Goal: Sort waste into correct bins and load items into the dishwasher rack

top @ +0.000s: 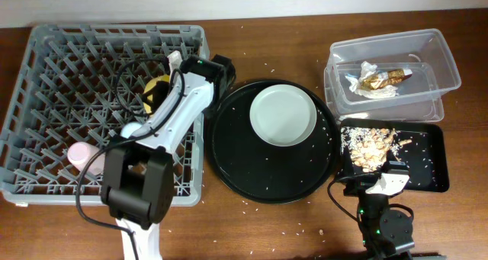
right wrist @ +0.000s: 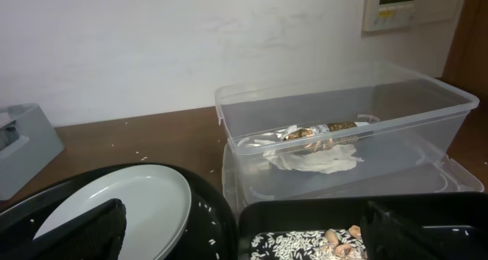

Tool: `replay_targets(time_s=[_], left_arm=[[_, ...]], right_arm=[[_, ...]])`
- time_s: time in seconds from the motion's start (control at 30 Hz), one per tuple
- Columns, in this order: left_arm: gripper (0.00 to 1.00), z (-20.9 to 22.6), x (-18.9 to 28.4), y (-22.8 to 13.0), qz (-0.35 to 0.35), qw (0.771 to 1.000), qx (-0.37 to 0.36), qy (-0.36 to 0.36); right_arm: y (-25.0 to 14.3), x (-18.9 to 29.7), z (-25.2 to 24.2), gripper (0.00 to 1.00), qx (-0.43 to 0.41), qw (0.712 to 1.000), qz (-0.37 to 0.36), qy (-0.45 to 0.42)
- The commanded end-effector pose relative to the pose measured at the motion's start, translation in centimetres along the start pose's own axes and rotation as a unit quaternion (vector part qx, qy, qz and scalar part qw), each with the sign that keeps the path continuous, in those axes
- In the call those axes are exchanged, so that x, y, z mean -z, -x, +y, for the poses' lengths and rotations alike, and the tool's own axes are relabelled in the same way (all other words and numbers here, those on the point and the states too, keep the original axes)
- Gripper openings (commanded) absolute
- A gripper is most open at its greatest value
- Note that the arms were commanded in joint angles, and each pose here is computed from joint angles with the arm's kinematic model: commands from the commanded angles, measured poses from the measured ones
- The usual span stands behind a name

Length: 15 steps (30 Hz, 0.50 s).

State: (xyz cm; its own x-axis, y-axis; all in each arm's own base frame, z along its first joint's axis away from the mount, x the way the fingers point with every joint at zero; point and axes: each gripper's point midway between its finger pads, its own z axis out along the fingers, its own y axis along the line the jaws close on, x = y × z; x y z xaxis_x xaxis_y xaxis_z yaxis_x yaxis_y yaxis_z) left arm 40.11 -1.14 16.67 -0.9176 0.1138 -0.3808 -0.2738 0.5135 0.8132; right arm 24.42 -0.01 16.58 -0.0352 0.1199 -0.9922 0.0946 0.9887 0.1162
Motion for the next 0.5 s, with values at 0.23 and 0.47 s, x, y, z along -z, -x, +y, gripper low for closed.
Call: replay_targets(time_s=[0.23,0.47], left_arm=[[0.00,7.0,2.1,0.7,-0.027,0.996,-0.040,0.075],[0.00,7.6,-4.5,-1.5,0.056,0.995,0.021,0.080]], right_arm=[[-0.3,0.0,-0.1,0.98,0.000,1.000,0.002,-0.002],[-0.3,0.0,-0.1,0.98,0.000,1.000,0.002,-0.002]])
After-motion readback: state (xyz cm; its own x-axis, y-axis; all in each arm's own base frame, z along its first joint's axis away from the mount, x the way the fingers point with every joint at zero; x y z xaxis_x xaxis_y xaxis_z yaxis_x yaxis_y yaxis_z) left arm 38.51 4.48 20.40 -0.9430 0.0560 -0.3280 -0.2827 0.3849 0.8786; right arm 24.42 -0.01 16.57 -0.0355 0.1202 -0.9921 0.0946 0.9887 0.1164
